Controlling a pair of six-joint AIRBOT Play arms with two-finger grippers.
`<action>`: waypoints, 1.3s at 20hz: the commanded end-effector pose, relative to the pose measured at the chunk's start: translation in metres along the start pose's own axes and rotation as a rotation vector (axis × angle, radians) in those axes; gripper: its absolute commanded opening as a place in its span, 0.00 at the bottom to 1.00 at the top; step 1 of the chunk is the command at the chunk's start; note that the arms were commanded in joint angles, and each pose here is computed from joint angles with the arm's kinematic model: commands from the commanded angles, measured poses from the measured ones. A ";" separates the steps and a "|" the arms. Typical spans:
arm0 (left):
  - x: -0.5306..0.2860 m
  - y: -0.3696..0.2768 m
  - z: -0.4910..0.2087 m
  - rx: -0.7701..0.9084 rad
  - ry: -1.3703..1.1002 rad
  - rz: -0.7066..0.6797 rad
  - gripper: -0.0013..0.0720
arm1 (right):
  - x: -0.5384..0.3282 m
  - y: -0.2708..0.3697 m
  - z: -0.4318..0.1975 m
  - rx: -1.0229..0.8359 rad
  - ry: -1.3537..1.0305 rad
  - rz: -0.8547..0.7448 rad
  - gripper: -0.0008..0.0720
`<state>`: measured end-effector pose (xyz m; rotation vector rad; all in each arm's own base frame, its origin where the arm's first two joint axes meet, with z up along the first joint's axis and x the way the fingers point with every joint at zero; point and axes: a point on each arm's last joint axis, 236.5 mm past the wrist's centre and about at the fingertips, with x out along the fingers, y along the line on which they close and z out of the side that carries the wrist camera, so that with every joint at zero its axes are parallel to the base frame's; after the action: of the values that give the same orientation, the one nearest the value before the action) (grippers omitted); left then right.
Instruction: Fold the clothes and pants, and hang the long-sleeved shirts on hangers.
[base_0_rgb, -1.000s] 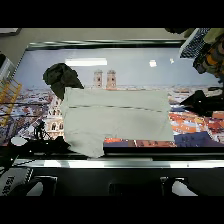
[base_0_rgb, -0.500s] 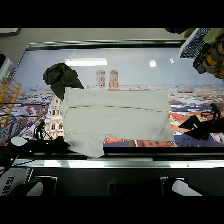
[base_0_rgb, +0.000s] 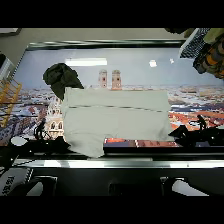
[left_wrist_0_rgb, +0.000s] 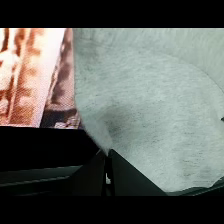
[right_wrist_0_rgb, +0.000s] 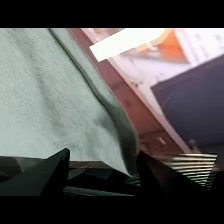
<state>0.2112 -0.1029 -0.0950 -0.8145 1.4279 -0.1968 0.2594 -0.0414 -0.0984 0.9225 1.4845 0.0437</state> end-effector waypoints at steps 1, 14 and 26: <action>0.000 0.000 0.000 0.000 0.000 0.001 0.04 | 0.005 -0.003 0.003 0.002 -0.015 -0.001 0.57; -0.073 -0.014 -0.026 0.011 0.068 0.155 0.04 | -0.051 0.033 -0.036 -0.044 -0.059 -0.027 0.05; -0.109 -0.088 0.016 0.065 -0.041 -0.011 0.04 | -0.078 0.133 -0.019 -0.237 -0.246 0.200 0.05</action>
<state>0.2026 -0.0904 0.0395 -0.7060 1.4439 -0.1963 0.2683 0.0012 0.0331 0.8758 1.2026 0.1557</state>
